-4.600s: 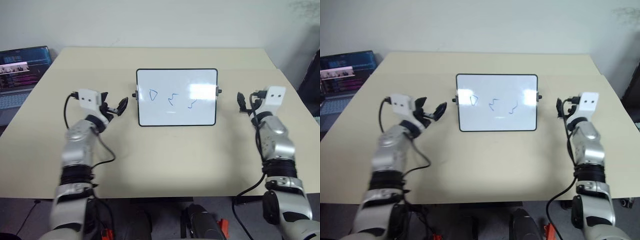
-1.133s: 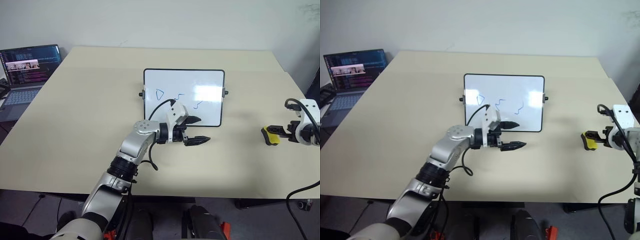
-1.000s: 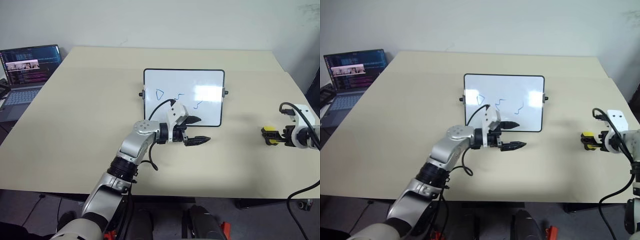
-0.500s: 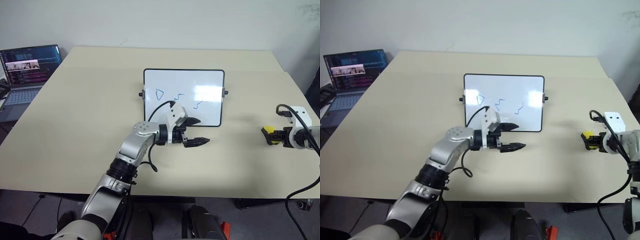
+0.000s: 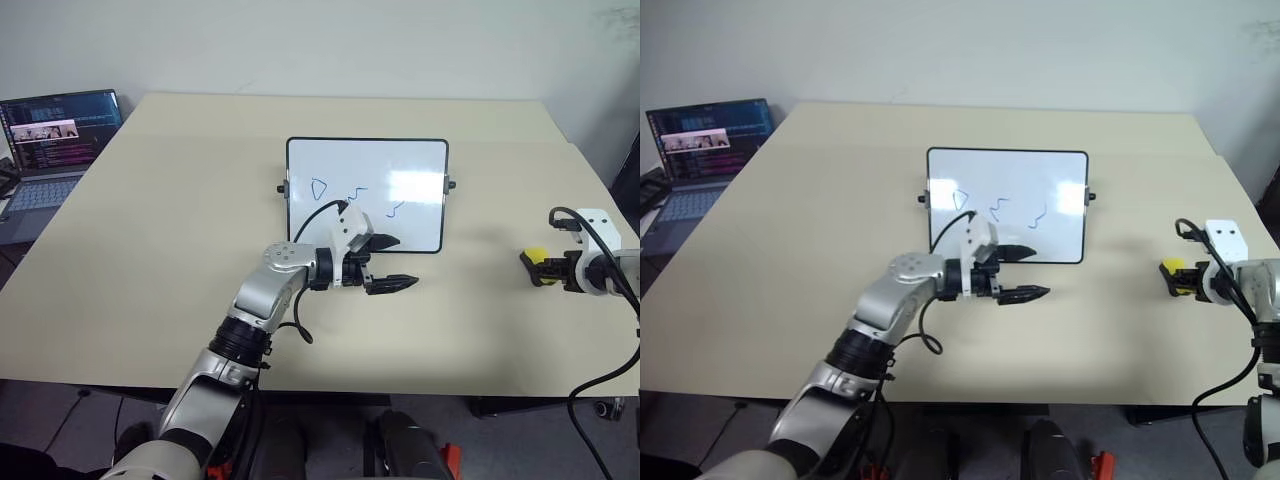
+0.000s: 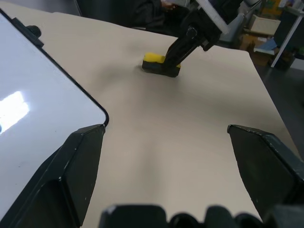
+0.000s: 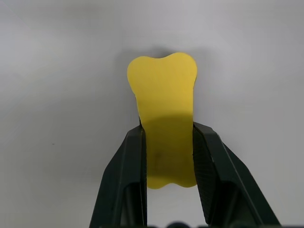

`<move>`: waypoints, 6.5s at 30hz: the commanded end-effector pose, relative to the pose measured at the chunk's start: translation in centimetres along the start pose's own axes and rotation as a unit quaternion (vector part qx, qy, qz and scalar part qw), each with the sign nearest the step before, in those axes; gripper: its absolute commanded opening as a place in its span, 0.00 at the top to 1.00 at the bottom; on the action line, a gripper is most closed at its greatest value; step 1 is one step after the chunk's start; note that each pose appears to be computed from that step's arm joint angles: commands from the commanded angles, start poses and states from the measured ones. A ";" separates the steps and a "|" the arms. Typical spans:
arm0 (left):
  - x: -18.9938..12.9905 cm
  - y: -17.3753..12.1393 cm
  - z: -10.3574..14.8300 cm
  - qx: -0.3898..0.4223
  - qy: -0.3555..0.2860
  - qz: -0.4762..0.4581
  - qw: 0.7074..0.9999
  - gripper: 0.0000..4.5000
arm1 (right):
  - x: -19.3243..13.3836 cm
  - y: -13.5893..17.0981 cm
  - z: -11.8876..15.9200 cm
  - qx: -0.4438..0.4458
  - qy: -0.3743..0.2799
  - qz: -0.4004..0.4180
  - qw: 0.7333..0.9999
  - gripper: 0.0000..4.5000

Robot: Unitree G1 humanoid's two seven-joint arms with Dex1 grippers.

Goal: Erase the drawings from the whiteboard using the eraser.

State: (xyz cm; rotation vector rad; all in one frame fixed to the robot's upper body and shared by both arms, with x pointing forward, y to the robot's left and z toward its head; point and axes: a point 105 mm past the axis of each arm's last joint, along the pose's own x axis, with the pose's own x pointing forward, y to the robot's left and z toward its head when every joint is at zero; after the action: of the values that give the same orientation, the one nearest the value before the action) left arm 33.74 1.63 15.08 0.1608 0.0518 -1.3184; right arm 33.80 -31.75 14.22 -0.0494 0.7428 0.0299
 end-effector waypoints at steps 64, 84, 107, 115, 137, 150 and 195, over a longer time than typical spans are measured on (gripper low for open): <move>-16.5 5.9 2.0 0.095 0.058 0.275 0.955 0.00 | 3.8 34.6 13.7 -0.517 -0.215 0.126 0.819 0.78; -16.2 5.7 1.8 0.088 0.060 0.264 0.959 0.00 | 5.3 33.8 10.0 -0.556 -0.139 0.170 0.802 0.78; -16.6 6.0 4.8 0.115 0.062 0.217 0.967 0.00 | -4.5 14.0 10.3 -0.458 -0.162 0.096 0.869 0.78; -16.7 6.3 4.8 0.114 0.064 0.214 0.968 0.00 | -5.1 13.5 10.2 -0.458 -0.185 0.092 0.865 0.78; -17.1 6.1 4.5 0.112 0.071 0.216 0.967 0.00 | -5.2 13.4 11.0 -0.450 -0.226 0.098 0.858 0.78; -17.0 6.1 4.4 0.112 0.072 0.215 0.968 0.00 | -5.2 13.7 11.0 -0.452 -0.229 0.103 0.856 0.78; -14.5 5.1 3.7 0.093 0.047 0.197 0.975 0.00 | 6.0 26.9 6.7 -0.611 -0.130 0.097 0.775 0.78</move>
State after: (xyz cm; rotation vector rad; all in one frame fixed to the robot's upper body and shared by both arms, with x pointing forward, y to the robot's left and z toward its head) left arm 35.23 16.30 19.43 0.3463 0.0350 -0.9170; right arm 42.34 -4.06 16.52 -1.1759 0.2405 0.6816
